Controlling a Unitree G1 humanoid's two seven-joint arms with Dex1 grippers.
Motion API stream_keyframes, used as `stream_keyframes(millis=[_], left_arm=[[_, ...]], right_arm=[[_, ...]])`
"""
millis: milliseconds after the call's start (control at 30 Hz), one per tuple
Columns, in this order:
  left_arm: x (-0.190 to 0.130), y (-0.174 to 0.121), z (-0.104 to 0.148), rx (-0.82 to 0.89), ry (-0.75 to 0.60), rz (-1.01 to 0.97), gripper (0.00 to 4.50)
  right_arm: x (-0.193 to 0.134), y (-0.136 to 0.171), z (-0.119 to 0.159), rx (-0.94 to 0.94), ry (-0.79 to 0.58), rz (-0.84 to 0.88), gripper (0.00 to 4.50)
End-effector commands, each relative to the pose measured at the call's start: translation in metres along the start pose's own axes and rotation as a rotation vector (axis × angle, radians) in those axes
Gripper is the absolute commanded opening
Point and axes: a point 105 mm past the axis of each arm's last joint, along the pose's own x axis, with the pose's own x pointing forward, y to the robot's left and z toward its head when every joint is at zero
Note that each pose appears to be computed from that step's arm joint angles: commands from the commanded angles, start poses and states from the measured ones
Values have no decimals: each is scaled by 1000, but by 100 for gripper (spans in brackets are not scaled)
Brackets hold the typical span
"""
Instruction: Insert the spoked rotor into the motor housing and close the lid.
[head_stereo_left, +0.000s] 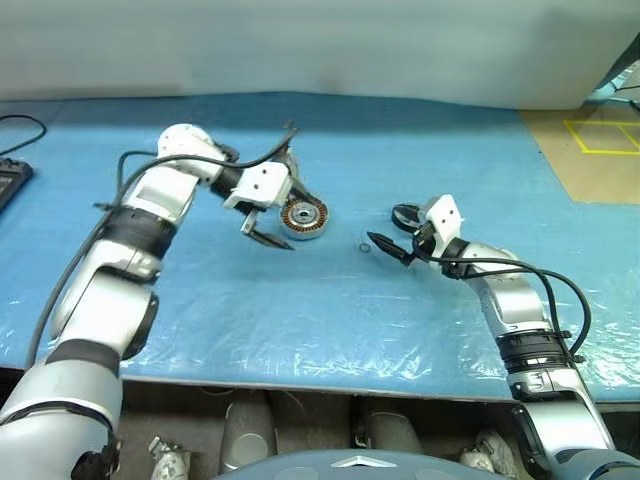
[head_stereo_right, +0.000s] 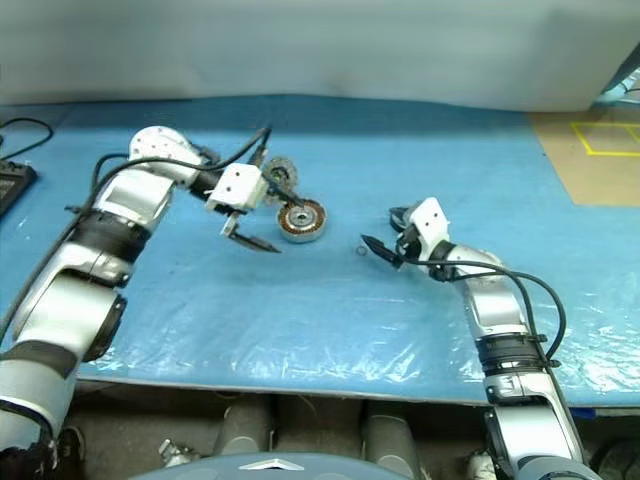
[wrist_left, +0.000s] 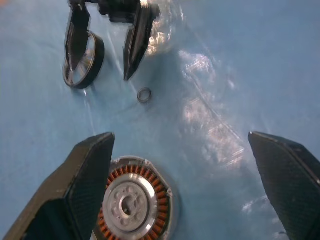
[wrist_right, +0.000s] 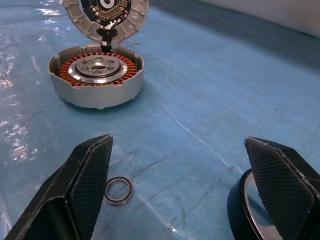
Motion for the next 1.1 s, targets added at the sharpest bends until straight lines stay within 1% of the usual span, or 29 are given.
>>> stream_keyframes(millis=[33,67,133,267,333,433,700,867,1100], left_arm=[[4,0,-16,167,212,-137,450],[6,2,-18,206,268,-174,450],[10,9,-19,249,323,-204,450],[20,31,-17,356,477,-200,450],[27,44,-11,393,510,-161,450],[36,51,-3,398,498,-135,450],[40,44,-21,426,601,-180,450],[35,47,-22,413,615,-167,450],[35,30,-41,376,642,-221,450]], right_arm=[[-3,-7,20,-53,-58,-29,445],[-4,-10,22,-59,-61,-36,445],[-7,-14,24,-64,-63,-44,445],[-16,-17,23,-74,-37,-32,445],[-21,-18,21,-82,-12,-13,445],[-27,-21,22,-100,15,-3,445],[-35,-26,26,-106,31,-13,445],[-30,-26,26,-106,36,-12,445],[-24,-27,26,-107,32,-18,445]])
